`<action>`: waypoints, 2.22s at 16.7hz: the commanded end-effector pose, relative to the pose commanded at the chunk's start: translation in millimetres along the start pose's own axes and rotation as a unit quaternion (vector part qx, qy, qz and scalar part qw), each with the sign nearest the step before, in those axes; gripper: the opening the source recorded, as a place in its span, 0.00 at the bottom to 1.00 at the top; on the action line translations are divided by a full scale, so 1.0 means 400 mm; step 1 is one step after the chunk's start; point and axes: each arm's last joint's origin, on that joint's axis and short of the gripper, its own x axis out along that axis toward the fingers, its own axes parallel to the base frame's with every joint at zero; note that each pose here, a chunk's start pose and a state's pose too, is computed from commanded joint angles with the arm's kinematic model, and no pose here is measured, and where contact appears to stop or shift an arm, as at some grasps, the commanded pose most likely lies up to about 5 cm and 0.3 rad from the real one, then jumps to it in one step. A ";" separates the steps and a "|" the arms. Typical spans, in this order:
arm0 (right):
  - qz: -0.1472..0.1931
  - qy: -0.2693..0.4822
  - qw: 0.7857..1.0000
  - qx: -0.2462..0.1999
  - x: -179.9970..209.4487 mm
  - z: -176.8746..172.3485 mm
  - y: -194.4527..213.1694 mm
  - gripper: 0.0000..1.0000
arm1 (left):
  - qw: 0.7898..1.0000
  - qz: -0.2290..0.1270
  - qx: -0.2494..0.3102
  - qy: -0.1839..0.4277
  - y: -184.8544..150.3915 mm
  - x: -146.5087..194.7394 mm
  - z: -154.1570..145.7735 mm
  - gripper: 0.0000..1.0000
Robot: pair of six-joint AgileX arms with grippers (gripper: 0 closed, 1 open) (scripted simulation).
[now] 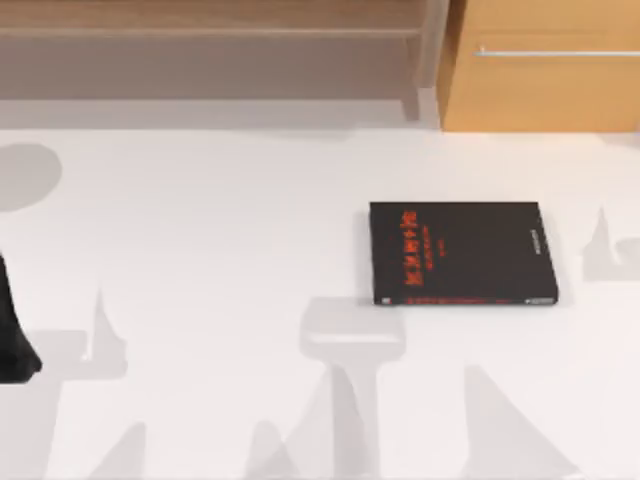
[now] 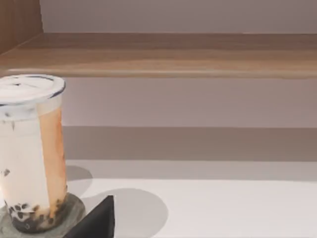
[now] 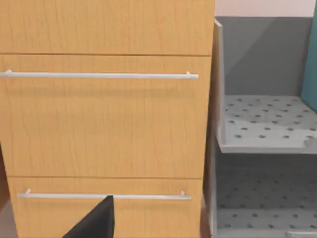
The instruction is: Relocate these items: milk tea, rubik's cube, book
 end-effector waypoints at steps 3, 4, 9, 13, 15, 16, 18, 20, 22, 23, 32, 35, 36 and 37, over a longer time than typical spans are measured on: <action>-0.001 -0.001 1.000 -0.003 0.122 0.082 -0.048 1.00 | 1.000 0.000 0.000 0.000 0.000 0.000 0.000 1.00; -0.001 -0.001 1.000 -0.003 0.169 0.101 -0.070 1.00 | 1.000 0.000 0.000 0.000 0.000 0.000 0.000 1.00; -0.001 0.001 1.000 -0.006 0.409 0.116 -0.210 1.00 | 1.000 0.000 0.000 0.000 0.000 0.000 0.000 1.00; 0.000 0.001 1.000 -0.007 0.560 0.054 -0.333 1.00 | 1.000 0.000 0.000 0.000 0.000 0.000 0.000 1.00; 0.000 0.001 1.000 -0.007 0.612 0.013 -0.386 1.00 | 1.000 0.000 0.000 0.000 0.000 0.000 0.000 1.00; 0.000 0.002 1.000 -0.007 0.632 -0.007 -0.408 1.00 | 1.000 0.000 0.000 0.000 0.000 0.000 0.000 1.00; 0.000 0.002 1.000 -0.007 0.660 -0.037 -0.442 1.00 | 1.000 0.000 0.000 0.000 0.000 0.000 0.000 1.00; 0.000 0.001 1.000 -0.007 0.674 -0.053 -0.461 1.00 | 1.000 0.000 0.000 0.000 0.000 0.000 0.000 1.00; 0.000 0.000 1.000 -0.007 0.677 -0.056 -0.464 1.00 | 1.000 0.000 0.000 0.000 0.000 0.000 0.000 1.00; 0.000 0.000 1.000 -0.007 0.677 -0.056 -0.464 1.00 | 1.000 0.000 0.000 0.000 0.000 0.000 0.000 1.00; 0.000 0.000 1.000 -0.007 0.722 -0.056 -0.463 1.00 | 1.000 0.000 0.000 0.000 0.000 0.000 0.000 1.00; 0.000 0.000 1.000 -0.007 0.747 -0.056 -0.463 1.00 | 1.000 0.000 0.000 0.000 0.000 0.000 0.000 1.00; 0.000 0.000 1.000 -0.007 0.751 -0.056 -0.464 1.00 | 1.000 0.000 0.000 0.000 0.000 0.000 0.000 1.00; 0.000 0.000 1.000 -0.007 0.752 -0.056 -0.464 1.00 | 1.000 0.000 0.000 0.000 0.000 0.000 0.000 1.00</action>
